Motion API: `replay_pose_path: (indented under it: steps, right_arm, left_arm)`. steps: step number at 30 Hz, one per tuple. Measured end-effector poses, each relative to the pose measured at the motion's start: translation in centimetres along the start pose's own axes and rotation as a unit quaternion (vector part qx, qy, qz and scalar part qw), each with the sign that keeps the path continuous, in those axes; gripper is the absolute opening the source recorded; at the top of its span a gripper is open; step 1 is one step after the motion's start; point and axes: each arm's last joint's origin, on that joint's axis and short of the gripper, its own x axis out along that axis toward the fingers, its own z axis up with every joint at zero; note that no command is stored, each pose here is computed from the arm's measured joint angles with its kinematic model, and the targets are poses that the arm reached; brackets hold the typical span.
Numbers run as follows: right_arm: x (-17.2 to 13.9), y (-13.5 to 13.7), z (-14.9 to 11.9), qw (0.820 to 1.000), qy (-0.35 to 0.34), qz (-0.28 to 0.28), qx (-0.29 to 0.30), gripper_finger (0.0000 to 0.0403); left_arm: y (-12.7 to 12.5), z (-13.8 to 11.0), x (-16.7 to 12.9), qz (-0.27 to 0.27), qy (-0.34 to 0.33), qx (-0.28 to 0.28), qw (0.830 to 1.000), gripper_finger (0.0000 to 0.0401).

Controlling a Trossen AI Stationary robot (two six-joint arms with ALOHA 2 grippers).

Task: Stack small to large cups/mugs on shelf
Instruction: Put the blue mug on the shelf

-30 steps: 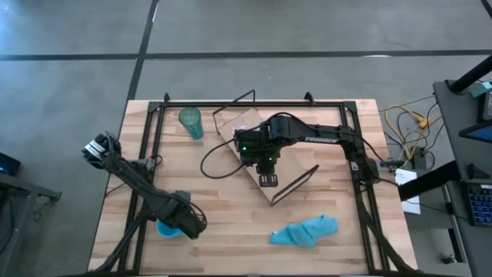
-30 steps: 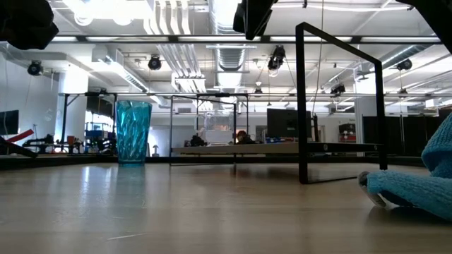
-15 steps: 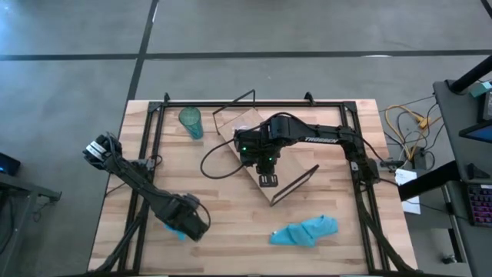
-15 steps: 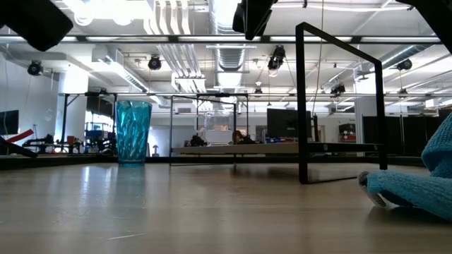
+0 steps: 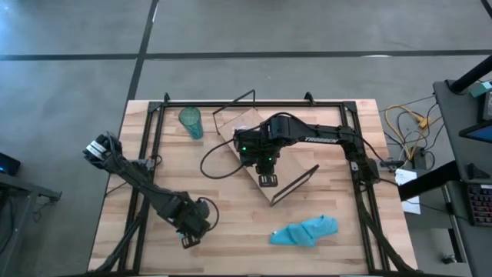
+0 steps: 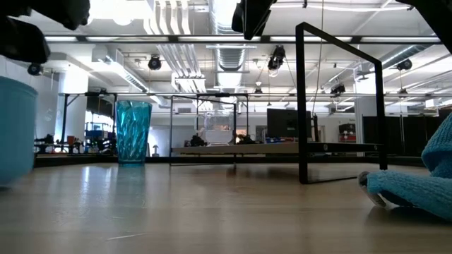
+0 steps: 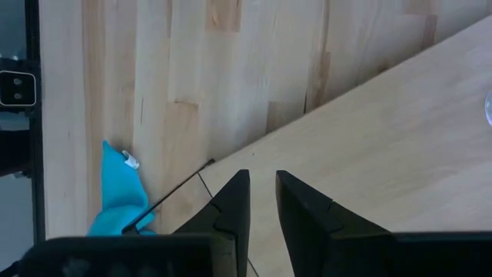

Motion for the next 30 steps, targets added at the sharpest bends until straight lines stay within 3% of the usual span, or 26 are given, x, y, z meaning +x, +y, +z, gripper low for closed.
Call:
replay_pose_path:
  steps: [8,14,19,22,30]
  right_arm:
    - [0.0,0.0,0.0,1.0,0.0,0.0,-0.011,0.0057]
    - [-0.7,0.0,-0.3,1.0,-0.006,-0.003,-0.009,0.0051]
    - [-2.7,-0.1,-1.1,0.997,-0.022,-0.072,0.005,0.0052]
    - [-4.2,-0.2,-1.8,0.993,-0.039,-0.106,0.018,0.0052]
    - [-8.4,0.3,-4.0,0.987,-0.097,-0.108,0.073,0.0052]
  left_arm:
    - [1.2,1.8,-0.3,0.026,-0.033,0.064,0.997,0.0001]
    - [2.7,3.8,-1.4,0.03,-0.037,0.057,0.997,0.0001]
    - [3.9,5.6,-3.2,0.031,-0.04,0.046,0.998,0.0001]
    - [4.7,6.7,-4.4,0.038,-0.047,0.086,0.994,0.0001]
    - [6.8,9.4,-6.9,0.067,-0.088,0.208,0.972,0.0001]
